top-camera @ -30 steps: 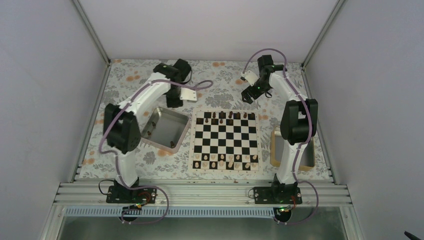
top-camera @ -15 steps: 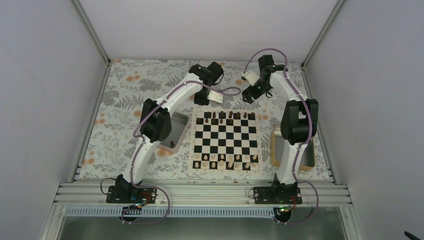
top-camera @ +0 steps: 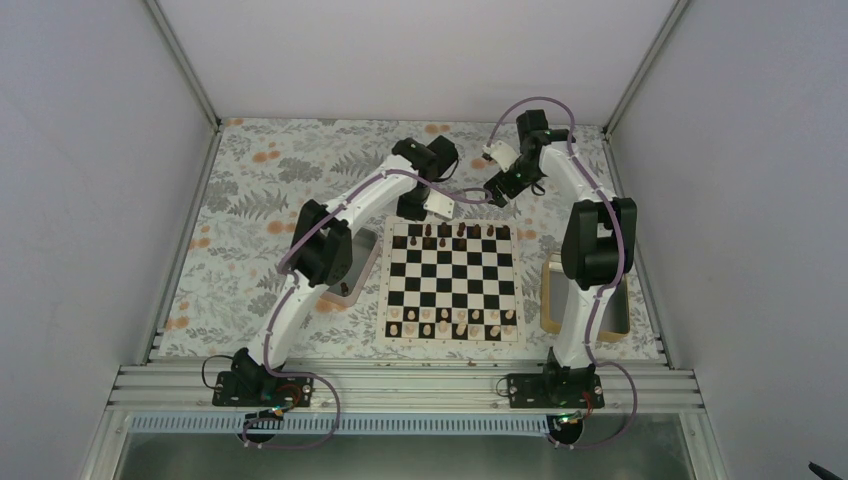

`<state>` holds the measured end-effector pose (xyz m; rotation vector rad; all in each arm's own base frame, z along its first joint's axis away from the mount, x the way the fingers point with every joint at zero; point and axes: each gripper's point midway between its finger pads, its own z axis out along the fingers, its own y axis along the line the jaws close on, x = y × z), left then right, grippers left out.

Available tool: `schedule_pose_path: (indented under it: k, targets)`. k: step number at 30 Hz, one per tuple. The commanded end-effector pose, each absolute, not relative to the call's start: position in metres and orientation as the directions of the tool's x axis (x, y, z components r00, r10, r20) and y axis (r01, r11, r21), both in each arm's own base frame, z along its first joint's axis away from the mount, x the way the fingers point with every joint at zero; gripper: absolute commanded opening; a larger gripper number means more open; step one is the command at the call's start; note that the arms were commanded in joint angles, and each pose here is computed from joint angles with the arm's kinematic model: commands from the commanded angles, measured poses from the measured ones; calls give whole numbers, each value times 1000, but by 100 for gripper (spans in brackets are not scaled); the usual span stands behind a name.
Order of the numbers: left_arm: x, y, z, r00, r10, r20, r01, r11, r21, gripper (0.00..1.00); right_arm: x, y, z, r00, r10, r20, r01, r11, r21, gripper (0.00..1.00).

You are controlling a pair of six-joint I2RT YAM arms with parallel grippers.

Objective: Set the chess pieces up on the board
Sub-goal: Place the chess piece on the chessboard.

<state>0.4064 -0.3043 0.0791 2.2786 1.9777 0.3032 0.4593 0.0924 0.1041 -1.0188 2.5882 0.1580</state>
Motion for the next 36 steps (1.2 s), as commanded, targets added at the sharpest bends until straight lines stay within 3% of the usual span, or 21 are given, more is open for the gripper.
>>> schedule_pose_path:
  k: [1,17,36]
  targets:
    - [399,-308,66,152,984,89,971,-166,173,10,461,91,113,-673,-631,-386,-674,738,-31,100]
    - [376,-321,45,195,977,86,974,-204,103,10,461,91,113,-672,-633,-385,-675,737,-31,100]
    - [383,-315,36,184,976,116,975,-196,108,11,460,91,111,-672,-634,-382,-678,735,-27,100]
